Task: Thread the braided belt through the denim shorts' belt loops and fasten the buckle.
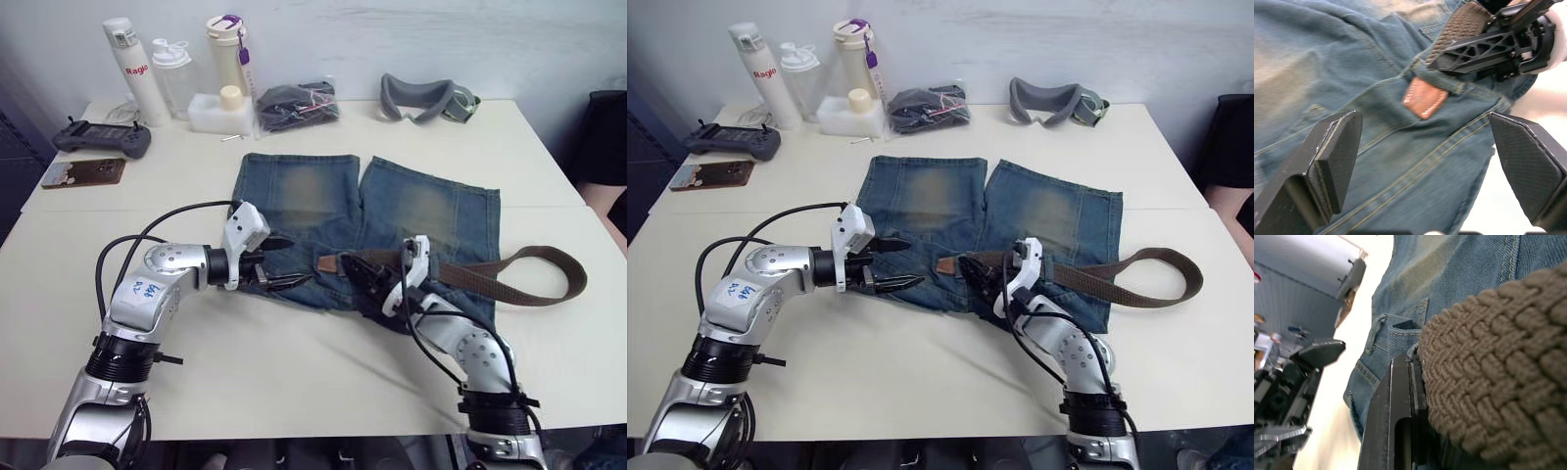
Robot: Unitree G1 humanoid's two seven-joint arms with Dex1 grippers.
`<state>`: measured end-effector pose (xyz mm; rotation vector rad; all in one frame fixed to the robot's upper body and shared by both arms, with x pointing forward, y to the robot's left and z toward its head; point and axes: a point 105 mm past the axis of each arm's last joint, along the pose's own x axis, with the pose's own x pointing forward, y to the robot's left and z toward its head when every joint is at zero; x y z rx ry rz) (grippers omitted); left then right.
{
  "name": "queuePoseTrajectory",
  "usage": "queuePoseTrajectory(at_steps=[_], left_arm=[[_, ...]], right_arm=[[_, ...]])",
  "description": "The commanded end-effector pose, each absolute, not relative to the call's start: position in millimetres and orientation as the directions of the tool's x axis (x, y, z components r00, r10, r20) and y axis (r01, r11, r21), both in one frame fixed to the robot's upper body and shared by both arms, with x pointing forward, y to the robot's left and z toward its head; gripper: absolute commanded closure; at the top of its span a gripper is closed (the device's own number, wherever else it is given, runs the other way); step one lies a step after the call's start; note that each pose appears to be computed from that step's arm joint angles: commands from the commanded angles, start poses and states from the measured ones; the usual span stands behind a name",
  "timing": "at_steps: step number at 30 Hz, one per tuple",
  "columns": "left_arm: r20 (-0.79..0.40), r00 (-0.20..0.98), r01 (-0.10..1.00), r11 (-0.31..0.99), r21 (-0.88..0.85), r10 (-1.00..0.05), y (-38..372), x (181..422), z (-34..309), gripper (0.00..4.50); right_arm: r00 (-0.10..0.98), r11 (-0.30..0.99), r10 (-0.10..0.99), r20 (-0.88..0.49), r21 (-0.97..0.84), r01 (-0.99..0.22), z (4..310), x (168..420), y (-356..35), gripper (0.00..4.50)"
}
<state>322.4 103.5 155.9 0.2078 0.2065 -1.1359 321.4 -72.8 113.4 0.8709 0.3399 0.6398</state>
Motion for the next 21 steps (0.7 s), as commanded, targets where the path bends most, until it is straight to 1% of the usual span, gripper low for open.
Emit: queuePoseTrajectory(at_steps=[1, 2, 3, 4, 5, 7, 11, 13, 17, 18, 19, 21], left_arm=[[-0.252, 0.409, 0.912, 0.397, 0.098, -0.877, 104.3, 320.5, 163.2, 0.00], [-0.254, 0.408, 0.913, 0.396, 0.097, -0.877, 104.3, 320.3, 162.3, 0.00], [-0.256, 0.405, 0.914, 0.394, 0.096, -0.878, 104.1, 320.0, 161.3, 0.00], [-0.257, 0.403, 0.915, 0.392, 0.095, -0.878, 104.1, 319.6, 160.5, 0.00], [-0.257, 0.401, 0.916, 0.390, 0.094, -0.879, 103.3, 319.7, 160.1, 0.00], [-0.259, 0.395, 0.918, 0.384, 0.094, -0.881, 101.5, 320.0, 159.5, 0.00], [-0.261, 0.381, 0.924, 0.369, 0.095, -0.887, 98.6, 320.6, 159.0, 0.00], [-0.263, 0.374, 0.927, 0.362, 0.097, -0.889, 97.4, 320.9, 159.1, 0.00], [-0.267, 0.367, 0.930, 0.352, 0.103, -0.891, 96.1, 322.2, 159.9, 0.00], [-0.268, 0.366, 0.931, 0.350, 0.105, -0.891, 96.0, 322.4, 160.3, 0.00], [-0.268, 0.365, 0.931, 0.350, 0.106, -0.891, 96.0, 322.6, 160.5, 0.00], [-0.268, 0.368, 0.930, 0.351, 0.109, -0.891, 96.6, 323.5, 161.8, 0.00]], right_arm=[[0.789, 0.415, 0.614, 0.005, 0.849, -0.328, 110.9, 310.7, -86.0, 2.79], [0.804, 0.415, 0.594, 0.010, 0.853, -0.318, 112.2, 308.7, -93.5, 2.29], [0.837, 0.428, 0.547, 0.013, 0.855, -0.292, 113.3, 307.0, -107.9, 1.98], [0.859, 0.436, 0.512, 0.014, 0.857, -0.273, 114.1, 305.1, -118.0, 1.39], [0.877, 0.409, 0.479, 0.041, 0.873, -0.265, 119.7, 300.1, -129.0, 1.02], [0.895, 0.366, 0.439, 0.077, 0.895, -0.256, 127.6, 291.6, -143.3, 1.02], [0.911, 0.366, 0.405, 0.072, 0.901, -0.233, 129.0, 281.1, -154.7, 1.02], [0.920, 0.369, 0.386, 0.067, 0.903, -0.221, 128.4, 279.8, -158.5, 1.02], [0.935, 0.350, 0.349, 0.070, 0.916, -0.199, 127.5, 285.6, -162.6, 1.02], [0.932, 0.344, 0.357, 0.072, 0.917, -0.202, 127.5, 286.4, -160.0, 1.51], [0.929, 0.341, 0.363, 0.073, 0.917, -0.205, 127.6, 286.8, -158.1, 1.76], [0.907, 0.319, 0.413, 0.083, 0.920, -0.230, 128.9, 286.9, -144.8, 2.68]])
